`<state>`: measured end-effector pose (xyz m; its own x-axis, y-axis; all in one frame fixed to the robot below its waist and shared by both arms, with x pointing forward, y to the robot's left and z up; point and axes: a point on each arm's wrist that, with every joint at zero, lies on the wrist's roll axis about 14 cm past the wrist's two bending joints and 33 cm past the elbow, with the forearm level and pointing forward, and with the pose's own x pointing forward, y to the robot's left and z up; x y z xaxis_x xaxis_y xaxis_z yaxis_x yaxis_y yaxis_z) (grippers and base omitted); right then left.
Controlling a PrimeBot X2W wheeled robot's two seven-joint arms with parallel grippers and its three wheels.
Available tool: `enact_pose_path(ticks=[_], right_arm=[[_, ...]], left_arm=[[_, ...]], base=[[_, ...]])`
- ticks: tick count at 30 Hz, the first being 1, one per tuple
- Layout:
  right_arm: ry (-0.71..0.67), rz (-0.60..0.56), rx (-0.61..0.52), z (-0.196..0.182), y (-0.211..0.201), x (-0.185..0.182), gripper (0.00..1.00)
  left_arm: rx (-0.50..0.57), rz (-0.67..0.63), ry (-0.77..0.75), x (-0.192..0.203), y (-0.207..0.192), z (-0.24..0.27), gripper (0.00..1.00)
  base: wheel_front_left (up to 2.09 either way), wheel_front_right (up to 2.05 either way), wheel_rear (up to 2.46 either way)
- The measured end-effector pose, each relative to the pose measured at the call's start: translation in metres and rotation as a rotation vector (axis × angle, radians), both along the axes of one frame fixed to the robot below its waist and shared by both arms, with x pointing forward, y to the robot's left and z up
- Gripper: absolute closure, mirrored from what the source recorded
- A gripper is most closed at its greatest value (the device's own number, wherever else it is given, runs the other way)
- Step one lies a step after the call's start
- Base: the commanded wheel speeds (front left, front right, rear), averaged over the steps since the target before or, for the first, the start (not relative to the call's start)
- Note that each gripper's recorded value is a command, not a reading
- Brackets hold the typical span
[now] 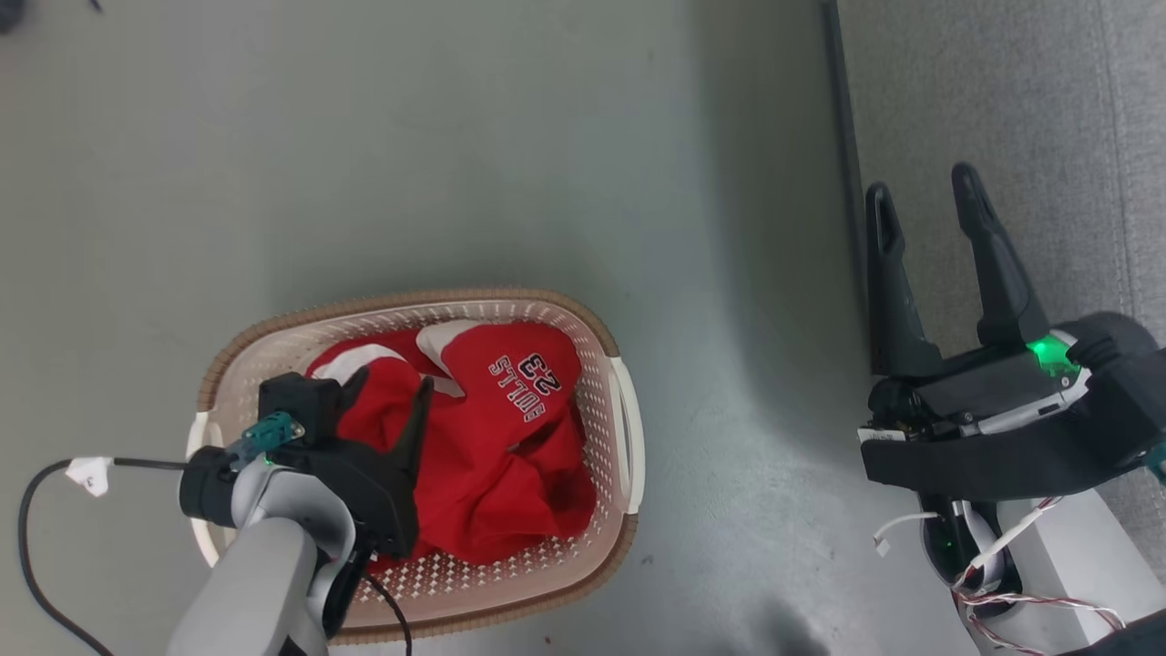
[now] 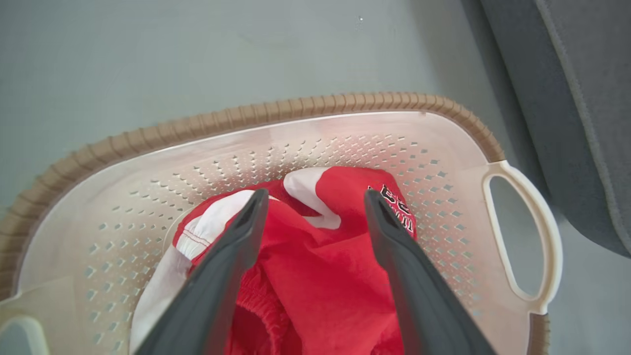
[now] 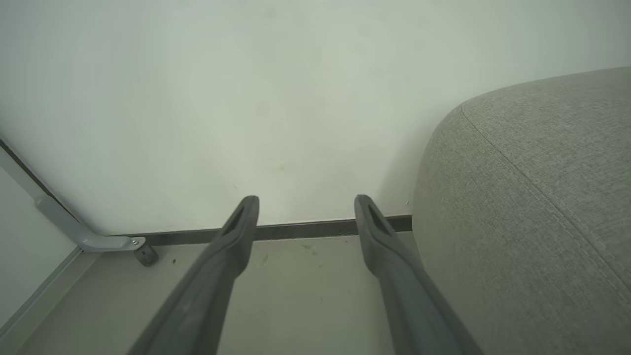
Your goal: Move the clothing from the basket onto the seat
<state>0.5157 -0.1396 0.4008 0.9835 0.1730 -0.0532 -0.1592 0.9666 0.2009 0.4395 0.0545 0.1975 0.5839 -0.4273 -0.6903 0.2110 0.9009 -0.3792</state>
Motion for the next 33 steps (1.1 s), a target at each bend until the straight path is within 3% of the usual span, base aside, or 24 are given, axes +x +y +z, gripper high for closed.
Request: enact_pose_path(ticks=[14,33], right_arm=[[0.015,-0.031,-0.001,-0.023,-0.005,0.007,0.0],[0.107,-0.074,-0.022,-0.063,-0.016,-0.004,0.0]], left_arm=[[0.033,-0.117,0.174,-0.028,-0.013,-0.065,0.0],[0.097,-0.344,0.258,-0.048,-0.035,-0.109,0.0]], base=[[0.0,0.0,0.0],[0.0,0.0,0.0]])
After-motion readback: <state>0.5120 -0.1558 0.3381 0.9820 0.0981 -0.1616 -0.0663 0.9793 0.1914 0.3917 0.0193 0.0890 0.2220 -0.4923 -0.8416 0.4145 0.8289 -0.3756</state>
